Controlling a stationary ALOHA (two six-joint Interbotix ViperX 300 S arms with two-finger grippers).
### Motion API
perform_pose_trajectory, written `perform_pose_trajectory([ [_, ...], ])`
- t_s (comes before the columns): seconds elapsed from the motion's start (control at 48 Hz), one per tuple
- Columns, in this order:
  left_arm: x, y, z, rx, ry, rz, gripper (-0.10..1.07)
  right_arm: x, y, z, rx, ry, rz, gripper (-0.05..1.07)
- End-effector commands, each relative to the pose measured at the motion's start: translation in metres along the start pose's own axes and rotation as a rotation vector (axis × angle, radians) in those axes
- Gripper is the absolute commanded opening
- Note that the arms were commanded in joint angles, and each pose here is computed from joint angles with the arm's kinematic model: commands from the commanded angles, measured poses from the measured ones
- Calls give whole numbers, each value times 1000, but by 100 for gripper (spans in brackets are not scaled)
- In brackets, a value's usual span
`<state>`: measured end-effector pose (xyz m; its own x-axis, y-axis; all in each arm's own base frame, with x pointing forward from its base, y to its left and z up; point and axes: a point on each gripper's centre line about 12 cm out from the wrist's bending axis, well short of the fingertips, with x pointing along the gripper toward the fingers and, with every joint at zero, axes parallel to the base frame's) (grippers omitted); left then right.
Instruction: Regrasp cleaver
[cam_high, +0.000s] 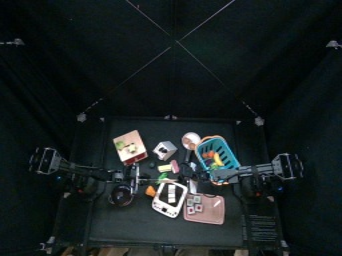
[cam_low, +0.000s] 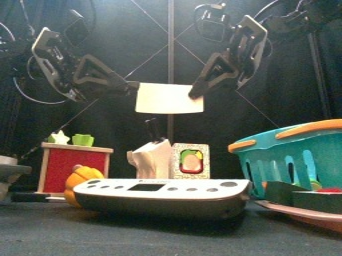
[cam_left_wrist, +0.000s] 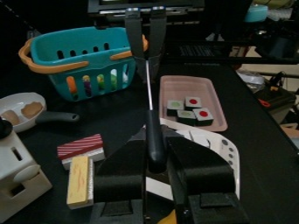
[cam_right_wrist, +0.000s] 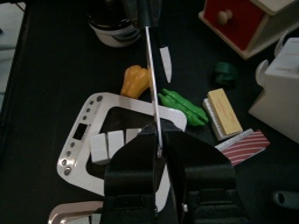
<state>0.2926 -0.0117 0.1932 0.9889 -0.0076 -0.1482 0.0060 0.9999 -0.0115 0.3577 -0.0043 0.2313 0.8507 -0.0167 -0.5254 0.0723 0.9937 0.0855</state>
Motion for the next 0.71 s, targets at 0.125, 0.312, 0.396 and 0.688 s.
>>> perform_pose_trajectory([
  [0.125, 11, 1, 3, -16, -7, 14, 39, -12, 3, 5, -3, -31, 9, 41],
  [0.312, 12, 5, 1, -24, -1, 30, 39, -9, 5, 1, -12, -17, 15, 41],
  [0.396, 13, 5, 1, -25, 1, 30, 39, -9, 5, 0, -11, -15, 15, 41],
  [0.688, 14, 5, -2, -29, 11, 31, 39, -6, 6, -5, -11, 2, 16, 41],
])
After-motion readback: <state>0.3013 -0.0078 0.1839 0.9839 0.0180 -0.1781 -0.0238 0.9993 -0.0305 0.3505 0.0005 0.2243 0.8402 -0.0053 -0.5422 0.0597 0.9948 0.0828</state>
